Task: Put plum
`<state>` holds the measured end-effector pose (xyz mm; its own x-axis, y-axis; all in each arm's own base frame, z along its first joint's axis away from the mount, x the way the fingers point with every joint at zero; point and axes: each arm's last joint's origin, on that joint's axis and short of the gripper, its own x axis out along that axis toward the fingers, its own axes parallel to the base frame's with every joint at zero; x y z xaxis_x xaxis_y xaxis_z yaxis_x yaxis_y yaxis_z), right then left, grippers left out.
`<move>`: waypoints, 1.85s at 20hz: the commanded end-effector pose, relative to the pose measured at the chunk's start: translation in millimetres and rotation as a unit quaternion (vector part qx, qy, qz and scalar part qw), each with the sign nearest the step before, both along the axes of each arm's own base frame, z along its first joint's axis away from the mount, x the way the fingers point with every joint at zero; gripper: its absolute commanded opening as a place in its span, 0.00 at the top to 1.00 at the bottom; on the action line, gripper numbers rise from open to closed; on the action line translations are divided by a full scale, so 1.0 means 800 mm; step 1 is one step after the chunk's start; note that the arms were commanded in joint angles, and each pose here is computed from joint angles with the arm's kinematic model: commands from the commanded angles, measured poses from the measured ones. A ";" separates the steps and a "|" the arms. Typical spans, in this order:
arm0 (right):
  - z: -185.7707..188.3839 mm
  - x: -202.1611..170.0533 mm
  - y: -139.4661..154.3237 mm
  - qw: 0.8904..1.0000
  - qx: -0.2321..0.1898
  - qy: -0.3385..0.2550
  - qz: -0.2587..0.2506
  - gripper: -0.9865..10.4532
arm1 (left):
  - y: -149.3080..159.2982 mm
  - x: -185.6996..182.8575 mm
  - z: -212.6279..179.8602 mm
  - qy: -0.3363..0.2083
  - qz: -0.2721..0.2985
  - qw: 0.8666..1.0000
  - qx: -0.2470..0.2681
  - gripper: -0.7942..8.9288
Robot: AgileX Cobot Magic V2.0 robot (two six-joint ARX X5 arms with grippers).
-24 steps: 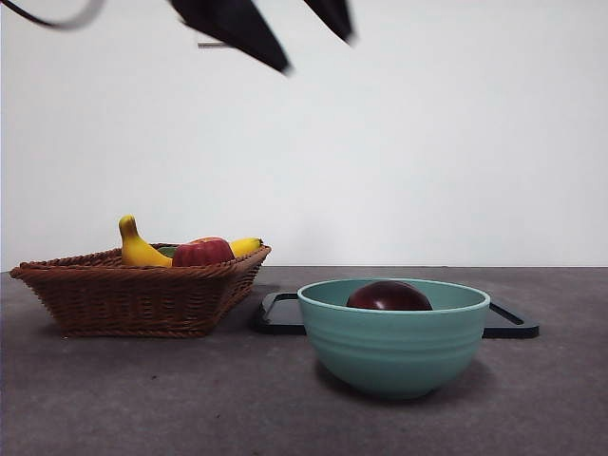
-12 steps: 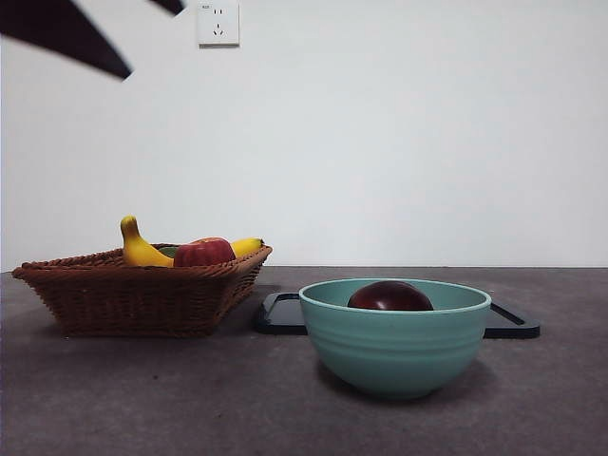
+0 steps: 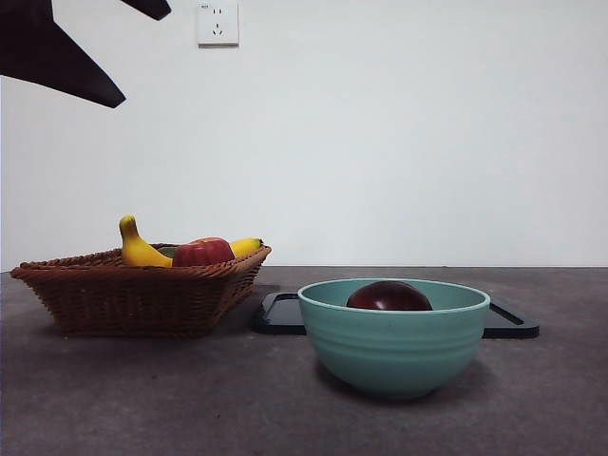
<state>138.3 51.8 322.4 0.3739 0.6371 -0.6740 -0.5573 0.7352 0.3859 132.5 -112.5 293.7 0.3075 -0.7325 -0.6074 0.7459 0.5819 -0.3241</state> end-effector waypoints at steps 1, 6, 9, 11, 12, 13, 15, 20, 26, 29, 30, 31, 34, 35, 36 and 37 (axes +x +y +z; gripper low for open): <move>-0.027 0.023 0.016 0.999 0.009 0.034 -0.003 0.56 | -0.002 0.001 0.004 -0.002 -0.003 1.000 -0.007 0.53; -0.091 0.062 0.048 0.997 -0.039 0.056 -0.028 0.57 | -0.002 0.001 0.004 -0.003 -0.003 1.000 -0.007 0.53; -0.113 0.080 0.065 0.995 -0.073 0.062 -0.031 0.63 | -0.002 0.001 0.004 -0.004 -0.003 1.000 -0.008 0.53; -0.128 0.092 0.076 0.994 -0.086 0.065 -0.034 0.64 | -0.002 0.001 0.004 -0.004 -0.003 1.000 -0.008 0.53; -0.135 0.097 0.080 0.993 -0.092 0.068 -0.035 0.64 | -0.002 0.001 0.004 -0.004 -0.003 1.000 -0.008 0.53; -0.142 0.101 0.084 0.992 -0.099 0.070 -0.035 0.66 | -0.002 0.001 0.004 -0.004 -0.003 1.000 -0.008 0.53; -0.153 0.107 0.092 0.991 -0.102 0.075 -0.029 0.73 | -0.002 0.001 0.005 -0.004 -0.003 1.000 -0.008 0.53; -0.169 0.115 0.101 0.991 -0.108 0.081 -0.024 0.84 | -0.003 0.001 0.005 -0.005 -0.003 1.000 -0.009 0.53; -0.166 0.117 0.103 0.992 -0.098 0.078 -0.032 0.91 | -0.003 0.001 0.005 -0.005 -0.003 1.000 -0.009 0.53; -0.154 0.123 0.107 0.993 -0.081 0.073 -0.039 0.91 | -0.003 0.001 0.005 -0.005 -0.003 1.000 -0.009 0.53; -0.146 0.127 0.108 0.994 -0.077 0.067 -0.042 0.91 | -0.003 0.001 0.005 -0.005 -0.003 1.000 -0.009 0.53; -0.138 0.131 0.110 0.994 -0.073 0.060 -0.045 0.91 | -0.003 0.001 0.005 -0.005 -0.003 1.000 -0.009 0.53; -0.113 0.146 0.109 0.994 -0.073 0.029 -0.076 0.91 | -0.003 0.001 0.005 -0.005 -0.003 1.000 -0.009 0.53; -0.106 0.152 0.107 0.994 -0.069 0.022 -0.083 0.91 | -0.003 0.001 0.005 -0.005 -0.003 1.000 -0.009 0.53; -0.100 0.160 0.105 0.994 -0.066 0.018 -0.090 0.91 | -0.003 0.001 0.005 -0.005 -0.003 1.000 -0.009 0.53; -0.096 0.171 0.102 0.993 -0.065 0.016 -0.100 0.91 | -0.003 0.001 0.005 -0.005 -0.003 1.000 -0.009 0.53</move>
